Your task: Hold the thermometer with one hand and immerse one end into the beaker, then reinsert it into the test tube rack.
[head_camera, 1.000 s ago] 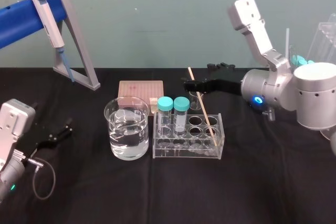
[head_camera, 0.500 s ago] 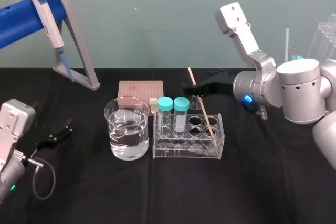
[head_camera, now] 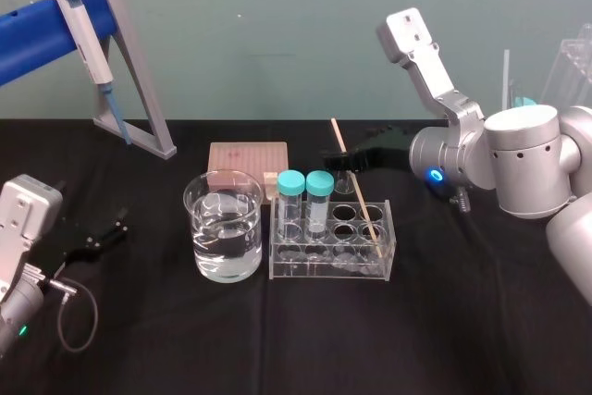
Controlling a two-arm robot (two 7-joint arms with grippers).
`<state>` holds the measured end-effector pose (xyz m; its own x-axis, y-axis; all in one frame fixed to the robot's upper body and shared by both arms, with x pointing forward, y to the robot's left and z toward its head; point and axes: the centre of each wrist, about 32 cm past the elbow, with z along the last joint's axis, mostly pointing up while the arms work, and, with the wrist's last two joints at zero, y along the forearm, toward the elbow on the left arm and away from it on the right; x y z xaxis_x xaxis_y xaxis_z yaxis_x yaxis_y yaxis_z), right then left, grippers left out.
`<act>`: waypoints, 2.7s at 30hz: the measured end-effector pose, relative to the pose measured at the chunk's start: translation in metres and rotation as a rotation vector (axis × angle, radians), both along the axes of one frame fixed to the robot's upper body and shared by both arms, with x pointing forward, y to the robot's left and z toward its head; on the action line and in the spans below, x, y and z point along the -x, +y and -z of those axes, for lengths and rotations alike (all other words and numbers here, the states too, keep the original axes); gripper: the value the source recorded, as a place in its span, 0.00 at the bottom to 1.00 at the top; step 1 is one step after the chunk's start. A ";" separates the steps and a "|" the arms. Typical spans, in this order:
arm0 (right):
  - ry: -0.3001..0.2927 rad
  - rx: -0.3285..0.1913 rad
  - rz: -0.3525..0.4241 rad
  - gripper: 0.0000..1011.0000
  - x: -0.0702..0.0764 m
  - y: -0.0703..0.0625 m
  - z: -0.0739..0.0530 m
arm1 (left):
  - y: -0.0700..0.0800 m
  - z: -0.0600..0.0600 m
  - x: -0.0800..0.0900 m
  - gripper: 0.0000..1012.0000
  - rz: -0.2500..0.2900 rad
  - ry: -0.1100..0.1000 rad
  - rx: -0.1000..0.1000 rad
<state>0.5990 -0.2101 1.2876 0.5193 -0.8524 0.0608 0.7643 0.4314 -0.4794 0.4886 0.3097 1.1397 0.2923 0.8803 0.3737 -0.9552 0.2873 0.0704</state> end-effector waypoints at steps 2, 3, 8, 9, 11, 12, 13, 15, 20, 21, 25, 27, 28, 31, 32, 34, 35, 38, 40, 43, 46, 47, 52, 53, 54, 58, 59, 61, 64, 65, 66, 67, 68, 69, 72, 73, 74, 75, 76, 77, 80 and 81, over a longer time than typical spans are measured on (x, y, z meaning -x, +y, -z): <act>0.003 -0.005 -0.003 0.99 0.000 -0.001 0.000 | 0.000 0.000 0.000 0.99 0.000 0.000 0.000; 0.003 -0.005 -0.003 0.99 0.000 -0.001 0.000 | 0.000 0.000 0.000 0.99 0.000 0.000 0.000; 0.004 -0.004 -0.002 0.99 0.000 -0.001 0.001 | 0.000 0.000 0.000 0.99 0.000 0.000 0.000; 0.004 -0.004 -0.003 0.99 0.000 -0.001 0.001 | 0.000 0.000 0.000 0.99 0.000 0.000 0.000; 0.003 -0.004 -0.003 0.99 0.000 -0.001 0.001 | 0.000 0.000 0.000 0.99 0.000 0.000 0.000; 0.003 -0.004 -0.003 0.99 0.000 -0.001 0.001 | 0.000 0.000 0.000 0.99 0.000 0.000 0.000; 0.003 -0.004 -0.003 0.99 0.000 -0.001 0.000 | 0.000 0.000 0.000 0.99 0.000 0.000 0.000; 0.003 -0.004 -0.004 0.97 0.000 -0.001 0.000 | 0.000 0.000 0.000 0.99 0.000 0.000 0.000; 0.002 -0.004 -0.004 0.88 0.000 -0.001 0.000 | 0.000 0.000 0.000 0.99 0.000 0.000 0.000; 0.002 -0.004 -0.004 0.84 0.000 -0.001 0.000 | 0.000 0.000 0.000 0.99 0.000 0.000 0.000; 0.002 -0.004 -0.004 0.74 0.000 -0.001 0.000 | 0.000 0.000 0.000 0.99 0.000 0.000 0.000; 0.001 -0.004 -0.004 0.68 0.000 -0.001 0.000 | 0.000 0.000 0.000 0.99 0.000 0.000 0.000; 0.001 -0.004 -0.004 0.62 0.000 -0.001 0.000 | 0.000 0.000 0.000 0.99 0.000 0.000 0.000; 0.001 -0.004 -0.003 0.56 0.000 -0.001 0.000 | 0.000 0.000 0.000 0.99 0.000 0.000 0.000; 0.000 -0.004 -0.003 0.53 0.000 -0.001 0.000 | 0.000 0.000 0.000 0.99 0.000 0.000 0.000; 0.000 -0.003 -0.003 0.44 0.000 -0.001 0.000 | 0.000 0.000 0.000 0.99 0.000 0.000 0.000; 0.000 -0.004 -0.003 0.40 0.000 -0.001 0.000 | 0.000 0.000 0.000 0.99 0.000 0.000 0.000; 0.000 -0.003 -0.003 0.34 0.000 -0.001 0.000 | 0.000 0.000 0.000 0.99 0.000 0.000 0.000; 0.000 -0.003 -0.003 0.26 0.000 -0.001 0.000 | 0.000 0.000 0.000 0.99 0.000 0.000 0.000; 0.000 -0.003 -0.003 0.16 0.000 -0.001 0.000 | 0.000 0.000 0.000 0.99 0.000 0.000 0.000; 0.000 -0.004 -0.003 0.07 0.000 -0.001 0.000 | 0.000 0.000 0.000 0.99 0.000 0.000 0.000; 0.000 -0.004 -0.003 0.06 0.000 -0.001 0.000 | 0.000 0.000 0.000 0.99 0.000 0.000 0.000; 0.000 -0.004 -0.003 0.05 0.000 -0.001 0.000 | 0.000 0.000 0.000 0.99 0.000 0.000 0.000; 0.000 -0.004 -0.003 0.05 0.000 -0.001 0.000 | 0.000 0.000 0.000 0.99 0.000 0.000 0.000; 0.000 -0.004 -0.003 0.05 0.000 -0.001 0.000 | 0.000 0.000 0.000 0.99 0.000 0.000 0.000; 0.000 -0.004 -0.003 0.05 0.000 -0.001 0.000 | 0.000 0.000 0.000 0.99 0.000 0.000 0.000; 0.000 -0.004 -0.003 0.05 0.000 -0.001 0.000 | 0.000 0.000 0.000 0.99 0.000 0.000 0.000; 0.000 -0.004 -0.003 0.05 0.000 -0.001 0.000 | 0.000 0.000 0.000 0.99 0.000 0.000 0.000; -0.022 -0.017 -0.001 0.05 0.003 -0.003 0.002 | 0.000 0.000 0.000 0.99 0.000 0.000 0.000; -0.032 -0.027 0.002 0.05 0.004 -0.005 0.002 | 0.000 0.000 0.000 0.99 0.000 0.000 0.000; -0.037 -0.032 0.004 0.05 0.005 -0.006 0.002 | 0.000 0.000 0.000 0.99 0.000 0.000 0.000; -0.041 -0.037 0.005 0.05 0.005 -0.007 0.002 | 0.000 0.000 0.000 0.99 0.000 0.000 0.000; -0.046 -0.044 0.007 0.05 0.006 -0.008 0.002 | 0.000 0.000 0.000 0.99 0.000 0.000 0.000; -0.057 -0.061 0.010 0.05 0.008 -0.010 0.002 | 0.000 0.000 0.000 0.99 0.000 0.000 0.000; -0.091 -0.106 0.012 0.05 0.015 -0.014 -0.001 | 0.000 0.000 0.000 0.99 0.000 0.000 0.000; -0.106 -0.130 0.008 0.05 0.019 -0.016 -0.002 | 0.000 0.000 0.000 0.99 0.000 0.000 0.000; -0.115 -0.149 0.005 0.05 0.021 -0.018 -0.003 | 0.000 0.000 0.000 0.99 0.000 0.000 0.000; -0.120 -0.160 0.002 0.05 0.023 -0.020 -0.004 | 0.000 0.000 0.000 0.99 0.000 0.000 0.000; -0.133 -0.189 -0.005 0.05 0.027 -0.022 -0.005 | 0.000 0.000 0.000 0.99 0.000 0.000 0.000; -0.139 -0.204 -0.007 0.05 0.029 -0.024 -0.005 | 0.000 0.000 0.000 0.99 0.000 0.000 0.000; -0.162 -0.238 -0.013 0.05 0.035 -0.029 -0.005 | 0.000 0.000 0.000 0.99 0.000 0.000 0.000; -0.179 -0.252 -0.017 0.05 0.039 -0.031 -0.006 | 0.000 0.000 0.000 0.99 0.000 0.000 0.000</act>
<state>0.5604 -0.2413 1.2931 0.5335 -0.8437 -0.0602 0.8187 0.5329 -0.2140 0.4886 0.3097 1.1398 0.2923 0.8803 0.3737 -0.9553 0.2873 0.0702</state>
